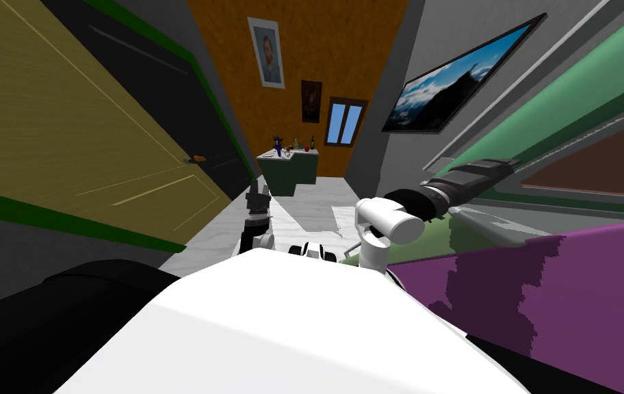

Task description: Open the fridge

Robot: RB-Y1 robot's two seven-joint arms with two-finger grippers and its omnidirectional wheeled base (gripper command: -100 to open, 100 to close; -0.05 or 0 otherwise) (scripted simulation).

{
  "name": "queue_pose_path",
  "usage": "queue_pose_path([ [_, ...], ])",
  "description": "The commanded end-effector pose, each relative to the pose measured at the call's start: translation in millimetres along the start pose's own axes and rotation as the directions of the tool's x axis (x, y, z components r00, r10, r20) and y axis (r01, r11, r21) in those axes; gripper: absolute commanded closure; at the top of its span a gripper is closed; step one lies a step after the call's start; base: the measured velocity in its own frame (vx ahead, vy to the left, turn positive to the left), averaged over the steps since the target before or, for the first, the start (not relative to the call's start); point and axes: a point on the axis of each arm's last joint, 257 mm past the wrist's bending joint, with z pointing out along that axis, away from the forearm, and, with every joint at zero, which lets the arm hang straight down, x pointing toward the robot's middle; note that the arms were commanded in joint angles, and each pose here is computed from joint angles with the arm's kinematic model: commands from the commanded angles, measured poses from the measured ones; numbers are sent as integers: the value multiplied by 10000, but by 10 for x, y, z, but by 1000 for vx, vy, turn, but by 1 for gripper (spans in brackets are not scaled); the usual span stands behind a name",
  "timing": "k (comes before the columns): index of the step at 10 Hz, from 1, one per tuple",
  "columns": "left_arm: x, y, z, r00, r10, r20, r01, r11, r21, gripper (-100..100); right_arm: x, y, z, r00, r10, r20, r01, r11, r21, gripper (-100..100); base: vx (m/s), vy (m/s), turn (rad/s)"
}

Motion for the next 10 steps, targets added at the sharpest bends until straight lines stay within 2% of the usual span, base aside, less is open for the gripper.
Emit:
queue_pose_path([
  [1, 0, 0, 0, 10000, 0, 0, 0, 10000, 0, 0, -72, 179, -55, 9994, 318, 164, -304, 9962, -816, -100, -4, -28, 14],
  [3, 0, 0, 0, 10000, -1, 1, 1, 10000, 0, 0, -131, 257, -108, 9976, 613, 313, -567, 9897, -1313, -100, -7, -11, 23],
  [5, 0, 0, 0, 10000, -1, 1, 1, 10000, 0, 0, -146, 20, -102, 9966, 699, 428, -664, 9946, -795, -100, 2, 9, 20],
  [8, 0, 0, 0, 10000, 0, 1, 0, 10000, -1, 0, -166, -149, -92, 9969, 632, 475, -603, 9964, -604, -100, 22, -11, 9],
  [9, 0, 0, 0, 10000, 1, 1, -1, 10000, -1, 0, -198, -115, -111, 9961, 689, 552, -651, 9956, -671, -100, 17, 2, 24],
  [10, 0, 0, 0, 10000, 0, 1, 0, 10000, -1, 0, -153, -36, -98, 9967, 677, 445, -643, 9952, -732, 100, -3, 8, -9],
])
